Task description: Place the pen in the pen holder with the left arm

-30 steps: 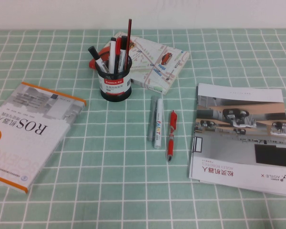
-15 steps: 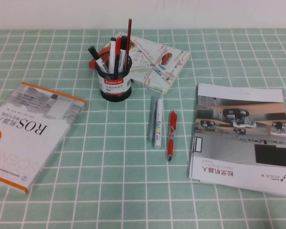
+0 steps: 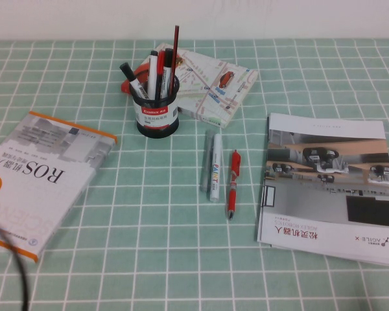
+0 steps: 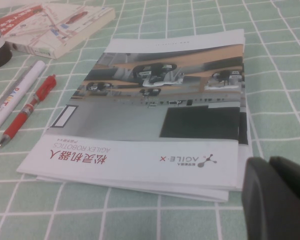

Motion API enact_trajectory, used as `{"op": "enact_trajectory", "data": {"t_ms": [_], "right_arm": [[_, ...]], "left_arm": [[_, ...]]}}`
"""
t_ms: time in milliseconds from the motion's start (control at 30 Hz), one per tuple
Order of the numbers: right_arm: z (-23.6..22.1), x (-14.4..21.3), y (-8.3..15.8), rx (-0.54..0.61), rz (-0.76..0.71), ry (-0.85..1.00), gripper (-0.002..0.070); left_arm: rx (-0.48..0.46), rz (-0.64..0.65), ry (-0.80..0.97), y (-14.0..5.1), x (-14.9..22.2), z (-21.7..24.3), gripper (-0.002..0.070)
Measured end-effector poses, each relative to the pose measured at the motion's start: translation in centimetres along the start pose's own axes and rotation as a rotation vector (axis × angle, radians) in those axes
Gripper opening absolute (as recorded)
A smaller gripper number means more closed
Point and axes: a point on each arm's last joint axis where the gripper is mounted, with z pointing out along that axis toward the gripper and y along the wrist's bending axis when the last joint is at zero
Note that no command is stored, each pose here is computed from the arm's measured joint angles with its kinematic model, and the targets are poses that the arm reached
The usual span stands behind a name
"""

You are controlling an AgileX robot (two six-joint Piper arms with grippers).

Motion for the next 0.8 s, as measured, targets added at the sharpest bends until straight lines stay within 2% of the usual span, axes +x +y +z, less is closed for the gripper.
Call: {"op": "enact_trajectory", "data": {"t_ms": [200, 367, 633, 800], "right_arm": [[0.0, 0.0, 0.0, 0.0, 0.0, 0.0, -0.002], [0.0, 0.0, 0.0, 0.0, 0.0, 0.0, -0.002], [0.0, 0.0, 0.0, 0.0, 0.0, 0.0, -0.002], [0.0, 0.0, 0.0, 0.0, 0.0, 0.0, -0.002]], "left_arm": [[0.073, 0.112, 0.257, -2.6, -4.2, 4.4, -0.0004], [0.15, 0.182, 0.438, -4.9, -5.7, 10.3, -0.0004], [0.295, 0.323, 0.646, -12.9, -3.9, 19.9, -0.0004], [0.306, 0.417, 0.756, -17.6, -1.7, 25.7, -0.0004]]}}
